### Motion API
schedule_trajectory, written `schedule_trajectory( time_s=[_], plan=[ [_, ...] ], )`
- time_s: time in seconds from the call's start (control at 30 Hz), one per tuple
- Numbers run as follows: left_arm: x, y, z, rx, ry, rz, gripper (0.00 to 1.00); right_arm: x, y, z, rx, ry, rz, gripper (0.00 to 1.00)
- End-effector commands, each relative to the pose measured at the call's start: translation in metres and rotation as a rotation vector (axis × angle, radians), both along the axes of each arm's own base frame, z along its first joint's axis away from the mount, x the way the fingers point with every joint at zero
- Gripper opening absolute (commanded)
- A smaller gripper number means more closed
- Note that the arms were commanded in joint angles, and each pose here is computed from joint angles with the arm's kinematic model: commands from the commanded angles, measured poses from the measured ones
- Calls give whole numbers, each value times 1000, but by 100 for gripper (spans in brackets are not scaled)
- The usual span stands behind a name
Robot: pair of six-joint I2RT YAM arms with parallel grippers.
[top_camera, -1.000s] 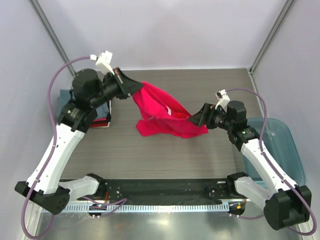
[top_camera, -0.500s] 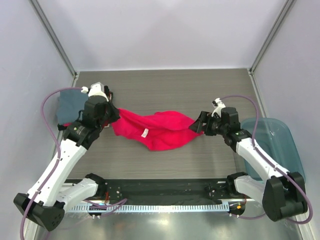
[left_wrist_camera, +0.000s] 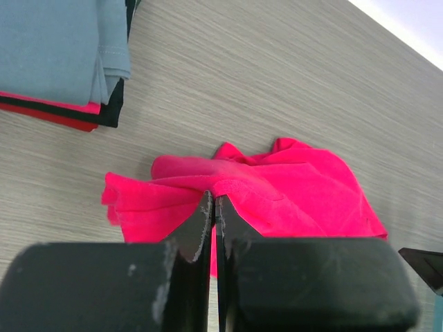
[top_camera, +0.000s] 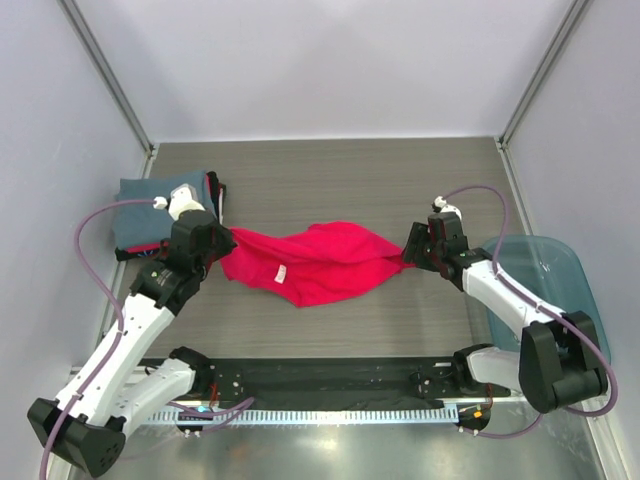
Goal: Fold and stack the t-shirts
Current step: Flatten the tshirt out
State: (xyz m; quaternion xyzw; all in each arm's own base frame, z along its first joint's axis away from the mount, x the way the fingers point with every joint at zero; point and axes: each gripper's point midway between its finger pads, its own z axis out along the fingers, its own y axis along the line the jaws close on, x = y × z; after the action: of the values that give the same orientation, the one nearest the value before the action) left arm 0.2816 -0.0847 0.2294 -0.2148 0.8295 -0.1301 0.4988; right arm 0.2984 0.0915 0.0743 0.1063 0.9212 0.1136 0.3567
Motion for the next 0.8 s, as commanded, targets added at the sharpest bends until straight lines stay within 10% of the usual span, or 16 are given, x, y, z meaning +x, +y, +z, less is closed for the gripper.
schedule_trajectory(
  time_s=[0.0, 0.77],
  plan=[
    [9, 4, 22, -37, -90, 42, 0, 15, -19, 4, -86, -17, -106, 61],
    [2, 5, 23, -51, -110, 32, 0, 30, -10, -48, -198, 108, -111, 51]
  ],
)
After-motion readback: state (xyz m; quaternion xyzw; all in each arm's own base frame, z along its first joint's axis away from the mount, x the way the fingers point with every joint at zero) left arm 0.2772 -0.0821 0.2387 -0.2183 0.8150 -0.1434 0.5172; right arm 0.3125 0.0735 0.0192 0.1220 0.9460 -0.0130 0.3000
